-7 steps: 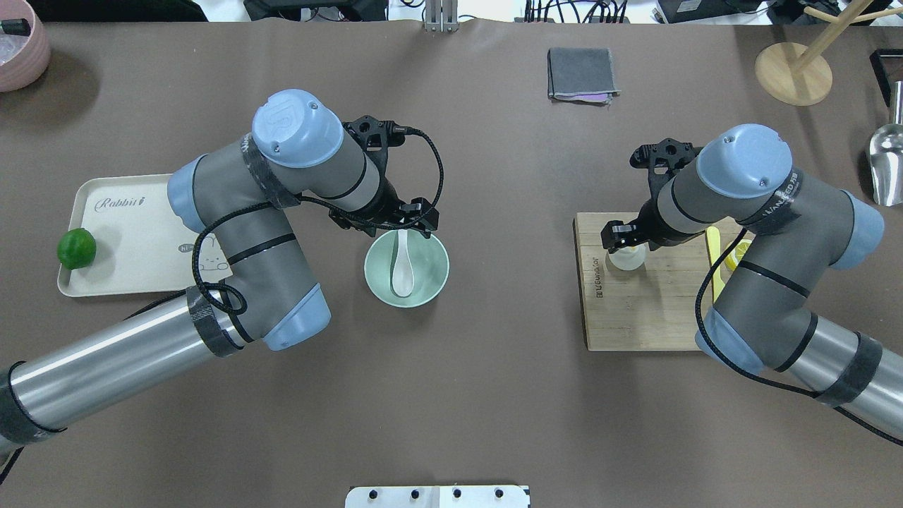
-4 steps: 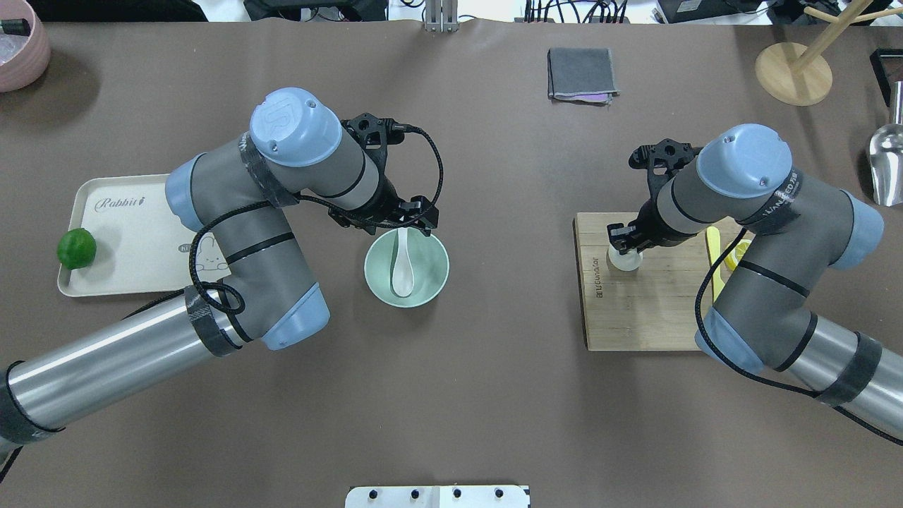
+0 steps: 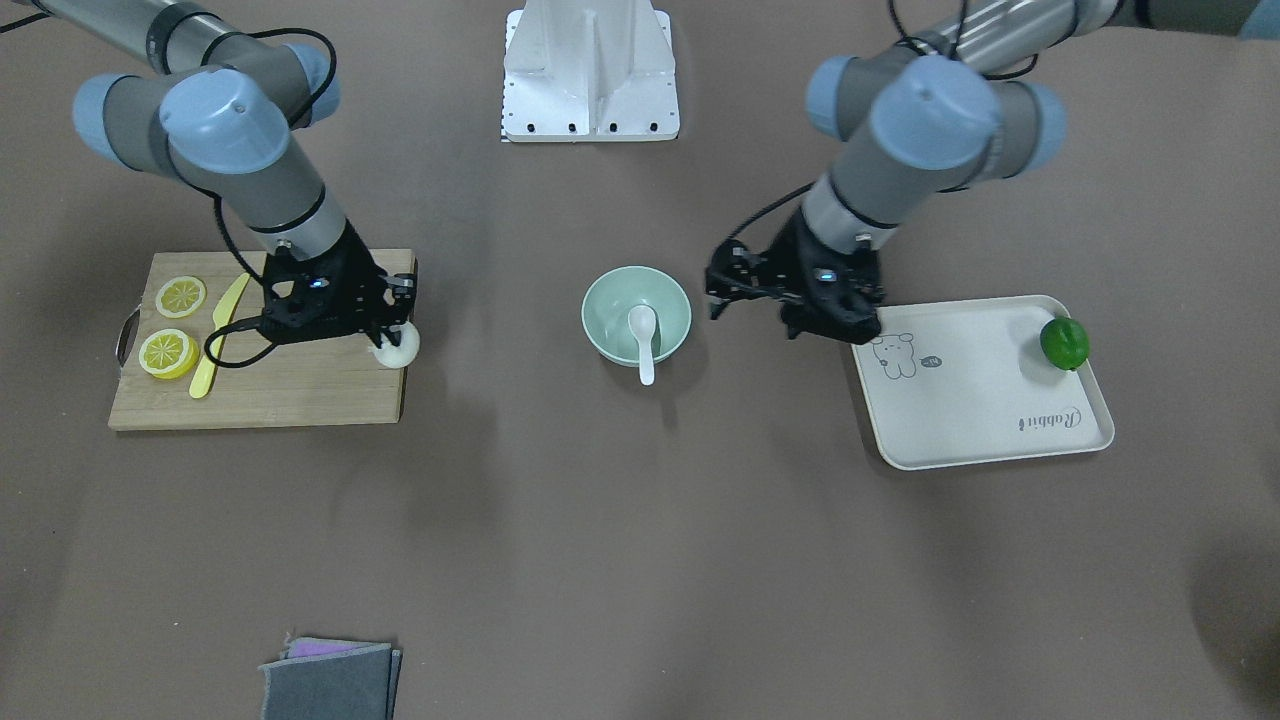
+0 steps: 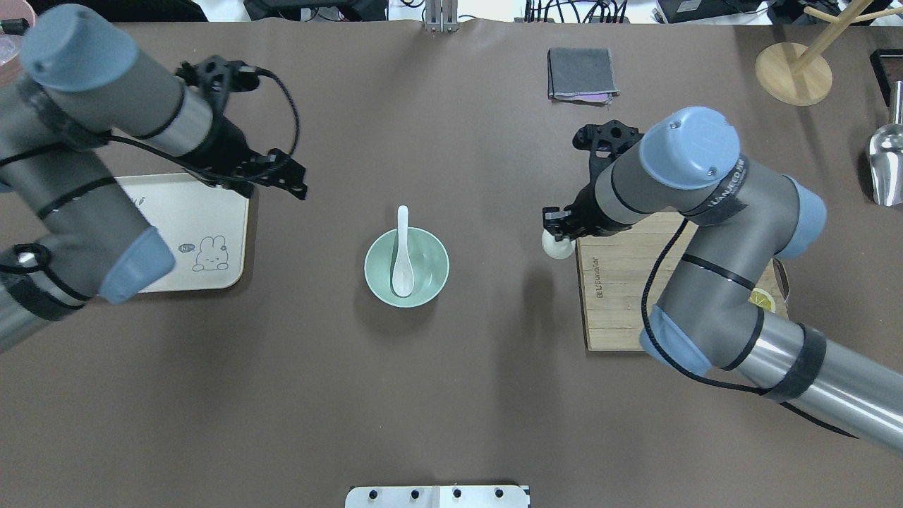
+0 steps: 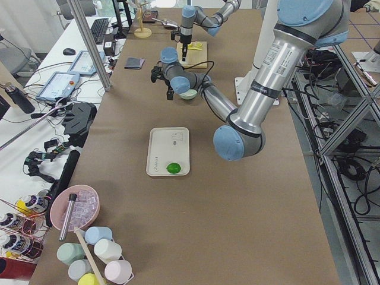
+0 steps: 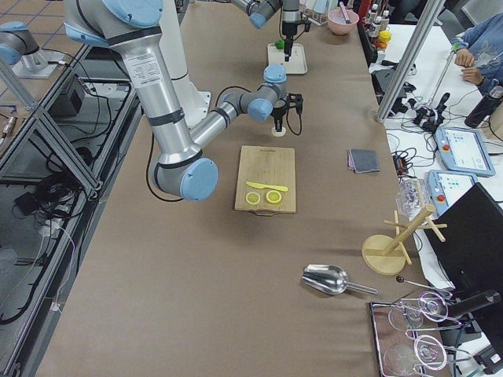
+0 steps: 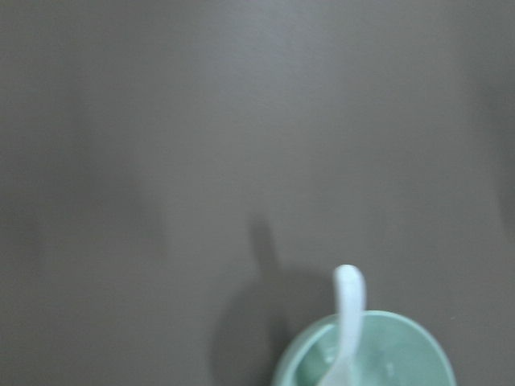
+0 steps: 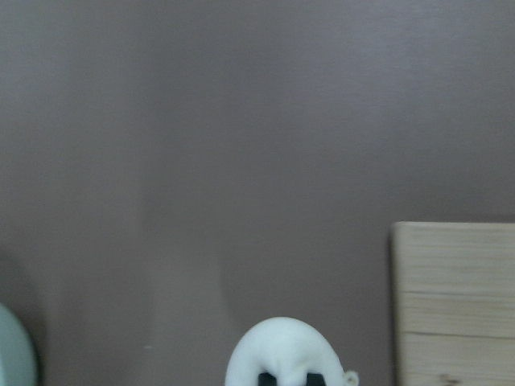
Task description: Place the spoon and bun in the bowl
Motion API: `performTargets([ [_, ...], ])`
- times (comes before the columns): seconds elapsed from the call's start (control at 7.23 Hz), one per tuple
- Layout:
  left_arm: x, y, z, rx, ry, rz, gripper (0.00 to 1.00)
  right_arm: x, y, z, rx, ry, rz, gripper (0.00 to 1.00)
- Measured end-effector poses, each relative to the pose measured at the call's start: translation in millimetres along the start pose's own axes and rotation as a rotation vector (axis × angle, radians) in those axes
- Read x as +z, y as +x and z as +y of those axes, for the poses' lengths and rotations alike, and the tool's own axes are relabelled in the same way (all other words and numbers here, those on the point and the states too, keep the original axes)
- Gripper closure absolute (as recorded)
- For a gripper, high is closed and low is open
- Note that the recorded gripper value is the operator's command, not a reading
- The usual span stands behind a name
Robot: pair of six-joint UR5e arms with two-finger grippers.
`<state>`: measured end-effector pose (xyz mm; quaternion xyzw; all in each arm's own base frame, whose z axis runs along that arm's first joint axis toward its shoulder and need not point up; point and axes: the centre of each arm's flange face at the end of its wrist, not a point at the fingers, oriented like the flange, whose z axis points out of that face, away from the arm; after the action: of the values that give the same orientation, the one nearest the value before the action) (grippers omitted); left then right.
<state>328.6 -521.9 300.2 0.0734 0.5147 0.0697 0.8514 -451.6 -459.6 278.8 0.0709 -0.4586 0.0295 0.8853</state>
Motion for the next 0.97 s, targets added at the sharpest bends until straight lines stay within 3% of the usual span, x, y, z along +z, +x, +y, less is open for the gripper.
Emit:
performTargets([
  [0.41, -48, -114, 16, 0.097, -0.006, -0.036, 0.03, 19, -143, 21, 0.114, 0.055, -0.069, 1.0],
  [0.55, -51, -122, 18, 0.105, -0.005, -0.04, 0.03, 23, -173, 27, 0.125, 0.055, -0.082, 0.3],
  [0.69, -53, -125, 19, 0.108, -0.004, -0.042, 0.03, 26, -186, 33, 0.128, 0.051, -0.089, 0.0],
  [0.97, -54, -127, 20, 0.108, -0.004, -0.043, 0.03, 26, -194, 38, 0.134, 0.063, -0.094, 0.0],
])
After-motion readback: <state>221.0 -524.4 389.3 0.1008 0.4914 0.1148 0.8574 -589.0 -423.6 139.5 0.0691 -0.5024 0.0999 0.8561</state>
